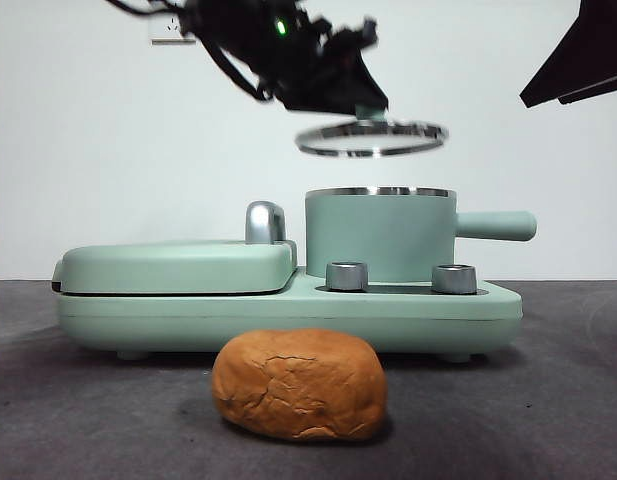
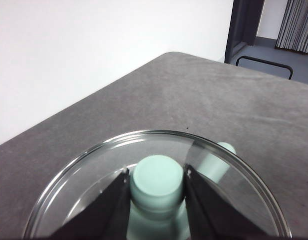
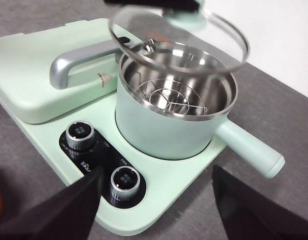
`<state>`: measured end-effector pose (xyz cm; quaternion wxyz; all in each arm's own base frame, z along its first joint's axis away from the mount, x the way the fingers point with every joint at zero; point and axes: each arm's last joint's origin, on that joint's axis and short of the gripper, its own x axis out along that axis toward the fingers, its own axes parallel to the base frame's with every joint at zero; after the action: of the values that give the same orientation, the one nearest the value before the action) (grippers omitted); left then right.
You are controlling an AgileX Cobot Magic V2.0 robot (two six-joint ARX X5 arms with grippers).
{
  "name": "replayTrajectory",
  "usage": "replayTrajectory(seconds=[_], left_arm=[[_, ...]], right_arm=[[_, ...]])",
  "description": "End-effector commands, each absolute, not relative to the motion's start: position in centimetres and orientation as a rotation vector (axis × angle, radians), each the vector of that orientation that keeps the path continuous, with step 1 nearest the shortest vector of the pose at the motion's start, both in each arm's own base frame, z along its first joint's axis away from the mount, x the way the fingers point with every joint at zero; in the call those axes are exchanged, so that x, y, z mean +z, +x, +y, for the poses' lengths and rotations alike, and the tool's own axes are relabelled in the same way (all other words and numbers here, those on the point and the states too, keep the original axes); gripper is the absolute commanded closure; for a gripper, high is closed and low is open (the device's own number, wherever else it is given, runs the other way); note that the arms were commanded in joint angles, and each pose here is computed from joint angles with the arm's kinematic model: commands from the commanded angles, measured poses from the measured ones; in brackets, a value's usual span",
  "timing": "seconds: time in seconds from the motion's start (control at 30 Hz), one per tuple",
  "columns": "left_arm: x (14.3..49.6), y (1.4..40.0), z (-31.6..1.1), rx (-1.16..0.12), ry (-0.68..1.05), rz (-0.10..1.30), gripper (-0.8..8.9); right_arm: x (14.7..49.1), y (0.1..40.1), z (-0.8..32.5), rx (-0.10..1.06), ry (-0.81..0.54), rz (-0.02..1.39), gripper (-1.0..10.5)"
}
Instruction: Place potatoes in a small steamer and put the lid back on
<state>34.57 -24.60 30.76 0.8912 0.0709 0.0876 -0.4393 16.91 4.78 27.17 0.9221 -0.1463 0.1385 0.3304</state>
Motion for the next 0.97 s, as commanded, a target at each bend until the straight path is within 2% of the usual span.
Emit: replayTrajectory(seconds=[0.03,0.37,0.73,0.97], left_arm=[[33.1,33.6,-24.0,-0.91,0.133,0.175,8.06],[35.1,31.8,-20.7,-0.85,0.148,0.307,8.04],[36.7,30.7,-17.6,-0.796,0.161,0.315,8.04],[36.6,28.8,-15.6,-0.773,0.178,0.323,8.04]], right_arm=[[27.7,17.1,4.9,0.676,-0.287,0.271,6.0],[27.5,16.8,5.4,0.712,-0.291,0.284,6.0],[26.2,15.8,9.6,0.96,-0.366,0.34,6.0],[24.1,15.9,12.6,1.081,-0.412,0.446,5.8]])
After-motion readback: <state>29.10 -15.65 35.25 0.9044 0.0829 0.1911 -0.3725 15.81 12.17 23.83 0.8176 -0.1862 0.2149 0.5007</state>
